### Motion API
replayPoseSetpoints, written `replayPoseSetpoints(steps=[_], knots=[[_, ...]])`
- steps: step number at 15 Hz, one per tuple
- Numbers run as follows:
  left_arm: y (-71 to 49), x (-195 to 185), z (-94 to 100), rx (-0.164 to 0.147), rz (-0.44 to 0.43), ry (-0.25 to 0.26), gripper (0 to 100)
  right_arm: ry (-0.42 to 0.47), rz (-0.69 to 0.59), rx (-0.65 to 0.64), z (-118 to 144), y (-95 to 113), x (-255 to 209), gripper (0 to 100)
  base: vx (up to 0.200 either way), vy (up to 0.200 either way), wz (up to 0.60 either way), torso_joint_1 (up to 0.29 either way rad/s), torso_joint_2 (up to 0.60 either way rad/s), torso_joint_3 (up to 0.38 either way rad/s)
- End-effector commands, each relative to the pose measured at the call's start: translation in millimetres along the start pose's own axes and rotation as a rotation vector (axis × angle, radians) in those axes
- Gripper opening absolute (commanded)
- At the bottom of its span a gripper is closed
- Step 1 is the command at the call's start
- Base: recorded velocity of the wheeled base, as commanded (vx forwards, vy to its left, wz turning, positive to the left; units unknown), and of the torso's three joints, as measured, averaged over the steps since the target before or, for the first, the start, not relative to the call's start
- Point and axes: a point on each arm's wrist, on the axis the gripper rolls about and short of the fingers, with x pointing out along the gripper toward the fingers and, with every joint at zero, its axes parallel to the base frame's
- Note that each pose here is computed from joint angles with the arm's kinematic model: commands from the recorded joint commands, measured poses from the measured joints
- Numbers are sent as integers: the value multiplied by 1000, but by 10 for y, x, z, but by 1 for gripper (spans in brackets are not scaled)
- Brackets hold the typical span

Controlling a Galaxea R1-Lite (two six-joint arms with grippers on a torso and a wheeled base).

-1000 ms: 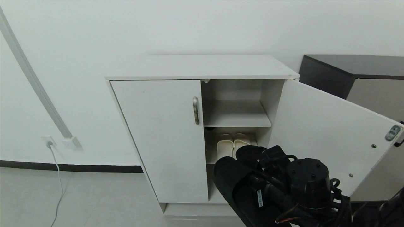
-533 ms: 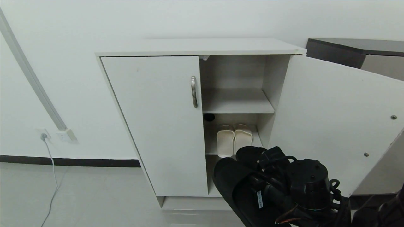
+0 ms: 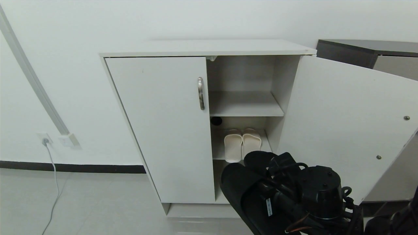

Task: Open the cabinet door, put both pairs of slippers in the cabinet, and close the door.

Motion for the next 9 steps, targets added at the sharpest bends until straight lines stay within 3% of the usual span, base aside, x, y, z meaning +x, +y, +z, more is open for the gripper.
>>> replayPoseSetpoints(steps=[1,2,9], knots=[[-1,0,1,0,-1,2,0,6,-1,-5,-17,-3,-4,0,0,200,0,2,-17,7],[0,2,-2,2,-1,2,0,8,-2,-13,-21,-4,-5,0,0,200,0,2,-27,7],[0,2,-2,0,1,2,0,15,-4,-34,-40,-8,-9,0,0,0,0,2,81,44]])
